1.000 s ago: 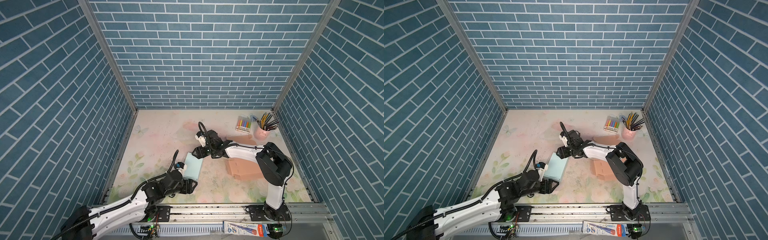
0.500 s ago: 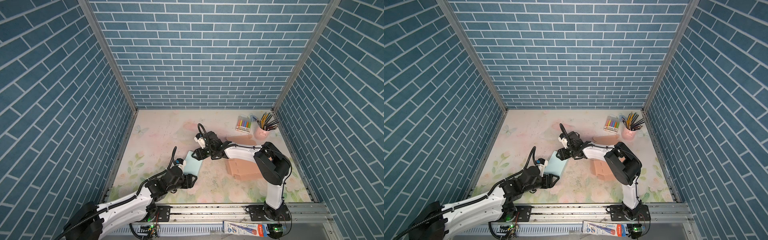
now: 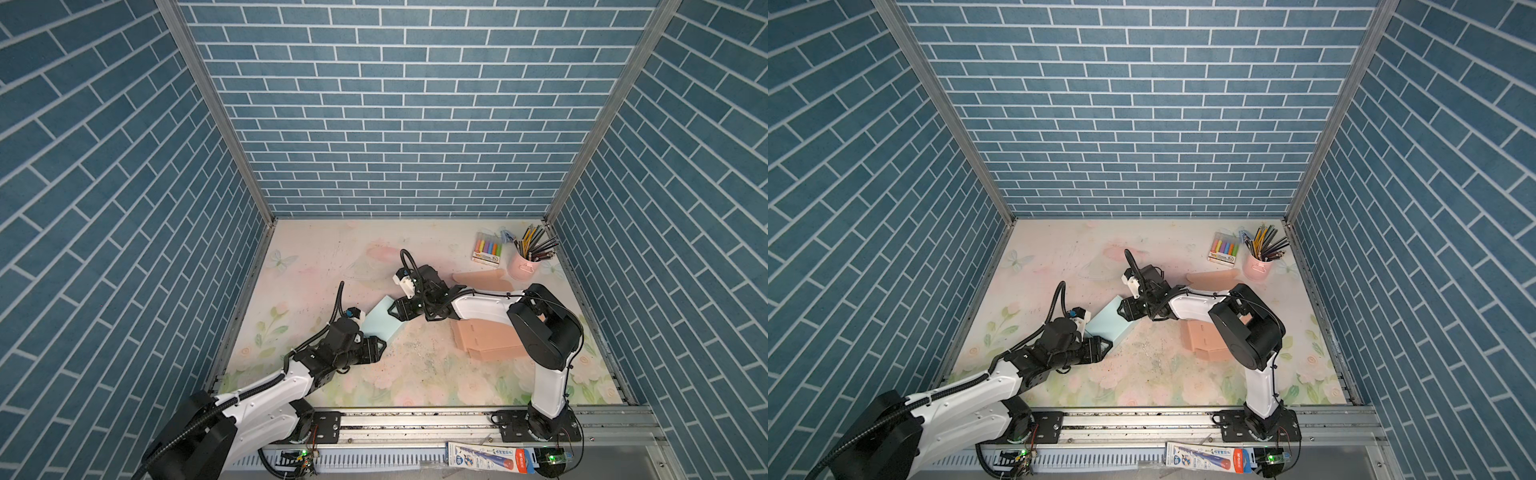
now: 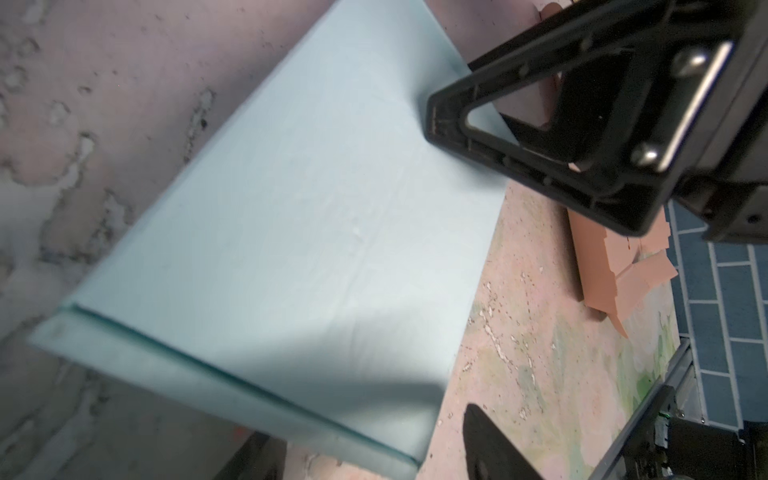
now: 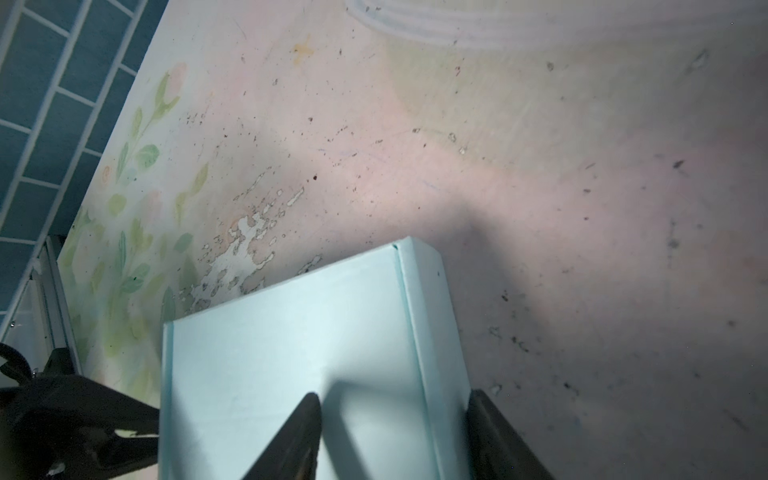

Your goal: Fold the paper box

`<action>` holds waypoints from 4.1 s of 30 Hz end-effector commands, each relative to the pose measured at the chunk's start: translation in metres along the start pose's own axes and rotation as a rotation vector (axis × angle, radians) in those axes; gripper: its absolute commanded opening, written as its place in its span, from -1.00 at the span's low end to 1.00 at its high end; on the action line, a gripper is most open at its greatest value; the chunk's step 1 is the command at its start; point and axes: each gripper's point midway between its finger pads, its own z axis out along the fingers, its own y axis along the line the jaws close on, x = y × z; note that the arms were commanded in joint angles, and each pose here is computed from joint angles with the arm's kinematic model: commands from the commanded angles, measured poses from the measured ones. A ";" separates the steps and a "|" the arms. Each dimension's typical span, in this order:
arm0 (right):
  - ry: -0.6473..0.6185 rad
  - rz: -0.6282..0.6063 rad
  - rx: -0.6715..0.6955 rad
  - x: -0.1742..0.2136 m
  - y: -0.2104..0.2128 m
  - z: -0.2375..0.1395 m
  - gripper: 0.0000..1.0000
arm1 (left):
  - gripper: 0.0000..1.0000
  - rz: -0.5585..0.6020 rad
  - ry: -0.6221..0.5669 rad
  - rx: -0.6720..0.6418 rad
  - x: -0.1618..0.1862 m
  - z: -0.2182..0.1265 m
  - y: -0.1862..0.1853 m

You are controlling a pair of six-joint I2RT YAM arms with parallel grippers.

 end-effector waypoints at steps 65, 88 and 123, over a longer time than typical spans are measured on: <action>-0.263 0.192 -0.080 -0.162 -0.099 0.043 0.65 | 0.55 0.035 -0.281 0.010 -0.293 0.126 0.047; -0.307 0.138 0.003 -0.151 -0.081 -0.029 0.85 | 0.77 0.016 -0.404 0.024 -0.276 0.028 0.029; 0.112 0.065 0.830 -0.036 -0.204 -0.094 0.34 | 0.77 0.158 -0.326 0.129 -0.108 -0.044 -0.044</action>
